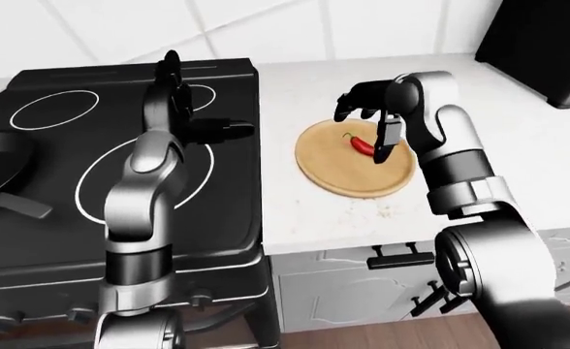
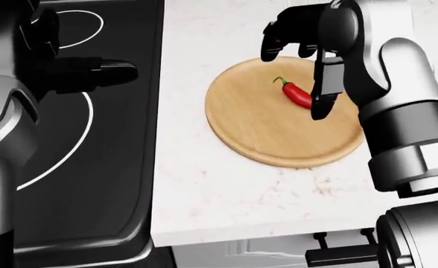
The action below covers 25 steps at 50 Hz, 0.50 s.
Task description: Pick the chili pepper from the plate and place it in the pan.
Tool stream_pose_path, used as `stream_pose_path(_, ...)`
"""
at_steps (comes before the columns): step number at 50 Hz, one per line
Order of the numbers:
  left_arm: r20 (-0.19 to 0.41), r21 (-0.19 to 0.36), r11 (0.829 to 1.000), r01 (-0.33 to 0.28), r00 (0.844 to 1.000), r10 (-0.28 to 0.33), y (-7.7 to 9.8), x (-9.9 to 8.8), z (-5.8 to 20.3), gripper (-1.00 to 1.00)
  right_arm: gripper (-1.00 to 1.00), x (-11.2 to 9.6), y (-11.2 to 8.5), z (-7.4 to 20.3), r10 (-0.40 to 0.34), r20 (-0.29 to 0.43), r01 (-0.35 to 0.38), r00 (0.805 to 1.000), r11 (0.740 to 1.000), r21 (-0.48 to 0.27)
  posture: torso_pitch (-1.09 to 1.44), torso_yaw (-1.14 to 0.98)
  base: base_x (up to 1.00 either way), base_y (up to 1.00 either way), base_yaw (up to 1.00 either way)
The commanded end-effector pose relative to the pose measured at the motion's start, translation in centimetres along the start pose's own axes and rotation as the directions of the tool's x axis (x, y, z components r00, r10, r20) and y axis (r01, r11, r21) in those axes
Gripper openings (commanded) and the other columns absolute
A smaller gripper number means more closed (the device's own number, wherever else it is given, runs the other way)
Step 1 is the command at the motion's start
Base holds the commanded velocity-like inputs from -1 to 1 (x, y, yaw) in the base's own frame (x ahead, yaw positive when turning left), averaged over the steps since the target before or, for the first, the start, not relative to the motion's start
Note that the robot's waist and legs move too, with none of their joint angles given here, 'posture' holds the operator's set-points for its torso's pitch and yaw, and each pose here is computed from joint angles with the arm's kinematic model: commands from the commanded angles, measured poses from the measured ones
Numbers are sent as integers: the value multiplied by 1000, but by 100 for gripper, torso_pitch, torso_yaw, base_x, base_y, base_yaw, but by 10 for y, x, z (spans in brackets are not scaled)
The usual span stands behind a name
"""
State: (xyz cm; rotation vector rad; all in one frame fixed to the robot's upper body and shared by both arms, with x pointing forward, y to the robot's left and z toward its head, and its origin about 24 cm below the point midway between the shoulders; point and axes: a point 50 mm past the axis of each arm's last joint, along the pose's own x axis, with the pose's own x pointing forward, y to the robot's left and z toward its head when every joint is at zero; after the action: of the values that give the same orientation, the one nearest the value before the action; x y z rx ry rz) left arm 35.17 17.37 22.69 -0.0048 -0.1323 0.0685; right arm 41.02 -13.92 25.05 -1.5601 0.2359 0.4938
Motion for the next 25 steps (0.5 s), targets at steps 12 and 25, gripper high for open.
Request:
stream_pose_path(12, 98, -4, 1000, -1, 995, 2, 1, 0, 22, 100, 34, -6, -21, 1, -107, -4, 107, 994, 994, -19, 0, 0, 0, 0, 0)
stream_pose_path(25, 98, -6, 1000, -4, 995, 4, 2, 0, 22, 100, 33, 1, -15, -3, -103, -20, 103, 994, 994, -27, 0, 0, 0, 0, 0)
